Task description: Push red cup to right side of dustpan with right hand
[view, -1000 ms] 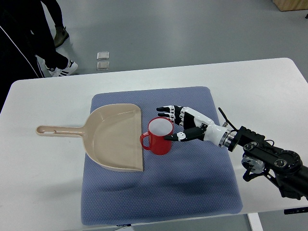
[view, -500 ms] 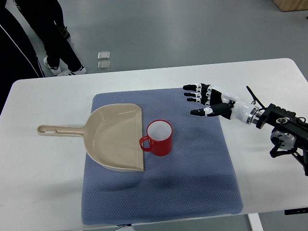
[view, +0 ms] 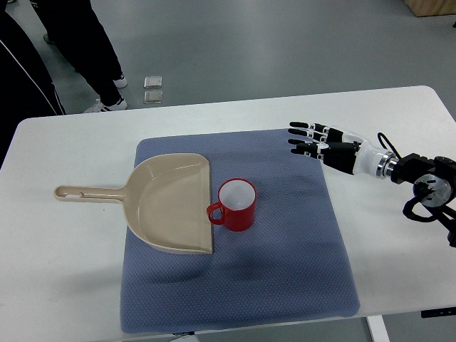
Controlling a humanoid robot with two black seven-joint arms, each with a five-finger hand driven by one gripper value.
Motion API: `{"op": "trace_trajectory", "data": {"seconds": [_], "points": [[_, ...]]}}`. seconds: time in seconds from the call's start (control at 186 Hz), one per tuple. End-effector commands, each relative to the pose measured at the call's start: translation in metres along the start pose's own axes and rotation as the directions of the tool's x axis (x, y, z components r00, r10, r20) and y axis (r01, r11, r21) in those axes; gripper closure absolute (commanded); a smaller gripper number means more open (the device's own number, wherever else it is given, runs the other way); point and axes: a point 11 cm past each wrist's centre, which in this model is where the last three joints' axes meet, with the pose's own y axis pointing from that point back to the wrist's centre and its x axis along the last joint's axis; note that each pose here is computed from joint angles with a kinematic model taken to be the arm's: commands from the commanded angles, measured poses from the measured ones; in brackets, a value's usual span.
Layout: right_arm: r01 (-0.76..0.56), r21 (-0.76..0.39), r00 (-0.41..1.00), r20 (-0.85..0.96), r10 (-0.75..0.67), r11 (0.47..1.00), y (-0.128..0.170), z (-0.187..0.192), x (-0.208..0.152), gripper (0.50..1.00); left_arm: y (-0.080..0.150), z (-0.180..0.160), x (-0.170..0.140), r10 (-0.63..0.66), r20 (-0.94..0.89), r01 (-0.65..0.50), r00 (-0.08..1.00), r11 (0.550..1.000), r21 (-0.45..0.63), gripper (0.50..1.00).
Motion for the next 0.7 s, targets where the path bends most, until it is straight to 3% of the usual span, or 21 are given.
{"op": "trace_trajectory", "data": {"seconds": [0.0,0.694], "points": [[-0.004,0.025,0.999,0.052,0.002,1.000,-0.001,-0.007,0.000,0.566,0.000,0.000,0.000,0.000,0.000,0.000,1.000,1.000,0.000,0.500],[-0.081,0.027,0.985,0.156,0.076,0.996,-0.012,-0.022,0.003,0.566,0.000,0.000,0.000,-0.001,0.000,0.001,1.000,1.000,0.000,0.500]]}}
